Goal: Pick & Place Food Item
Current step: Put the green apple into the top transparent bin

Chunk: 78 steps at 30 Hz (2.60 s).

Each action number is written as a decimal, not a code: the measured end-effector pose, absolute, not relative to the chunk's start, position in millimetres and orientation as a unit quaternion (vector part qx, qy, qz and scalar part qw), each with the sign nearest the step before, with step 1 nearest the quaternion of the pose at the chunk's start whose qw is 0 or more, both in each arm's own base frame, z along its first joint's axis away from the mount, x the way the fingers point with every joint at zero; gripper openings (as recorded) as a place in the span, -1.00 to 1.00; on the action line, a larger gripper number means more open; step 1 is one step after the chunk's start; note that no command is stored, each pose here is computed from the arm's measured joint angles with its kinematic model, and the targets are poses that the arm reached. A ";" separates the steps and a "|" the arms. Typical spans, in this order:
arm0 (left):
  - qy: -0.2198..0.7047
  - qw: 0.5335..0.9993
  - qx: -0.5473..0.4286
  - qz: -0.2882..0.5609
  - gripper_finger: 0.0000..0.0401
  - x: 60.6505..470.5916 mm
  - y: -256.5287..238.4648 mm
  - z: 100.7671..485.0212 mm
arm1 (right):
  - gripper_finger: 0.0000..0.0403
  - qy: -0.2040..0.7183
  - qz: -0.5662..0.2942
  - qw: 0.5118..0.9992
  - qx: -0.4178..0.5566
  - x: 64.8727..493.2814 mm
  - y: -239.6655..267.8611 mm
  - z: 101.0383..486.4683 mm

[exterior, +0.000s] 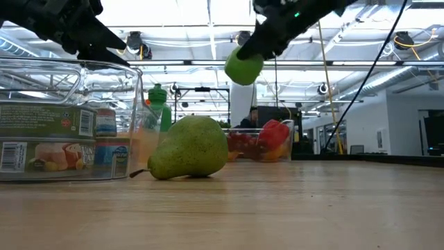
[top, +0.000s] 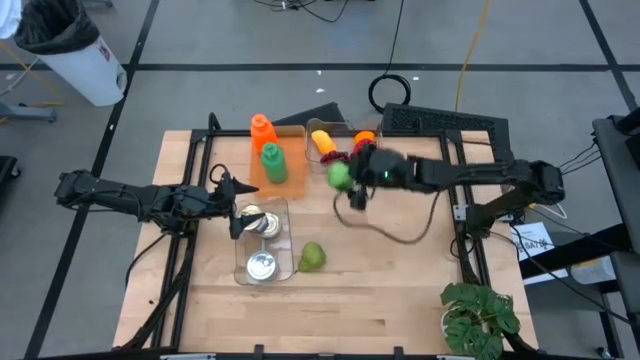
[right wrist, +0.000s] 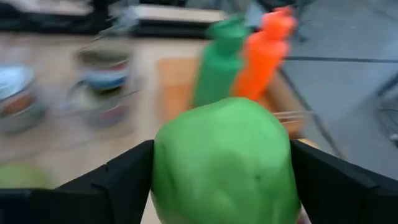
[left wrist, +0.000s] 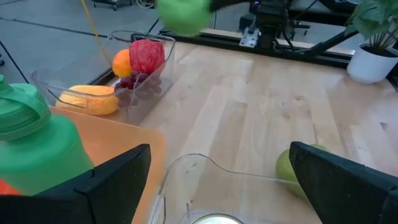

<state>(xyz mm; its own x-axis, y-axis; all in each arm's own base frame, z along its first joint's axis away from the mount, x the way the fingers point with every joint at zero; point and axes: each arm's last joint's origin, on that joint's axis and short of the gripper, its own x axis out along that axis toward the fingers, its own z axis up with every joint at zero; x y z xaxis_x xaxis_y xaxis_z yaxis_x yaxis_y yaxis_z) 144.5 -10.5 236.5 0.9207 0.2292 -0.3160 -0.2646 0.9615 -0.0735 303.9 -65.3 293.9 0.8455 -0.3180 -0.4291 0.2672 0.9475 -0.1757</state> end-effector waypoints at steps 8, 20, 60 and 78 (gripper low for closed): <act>0.159 0.978 -0.048 0.125 0.98 144.3 -10.5 235.9 | 0.60 0.210 -0.244 0.946 -0.038 317.1 -148.8 260.8; 0.172 0.976 -0.043 0.125 0.98 143.3 -10.3 233.4 | 0.65 0.244 -0.324 0.914 0.000 315.5 -221.0 193.1; 0.165 0.977 -0.048 0.126 0.98 143.7 -10.4 234.6 | 0.78 0.227 -0.336 0.908 0.104 302.8 -202.7 224.1; 0.166 0.977 -0.044 0.126 0.98 143.6 -10.4 234.5 | 0.78 0.201 -0.244 0.931 0.185 299.6 -208.6 225.5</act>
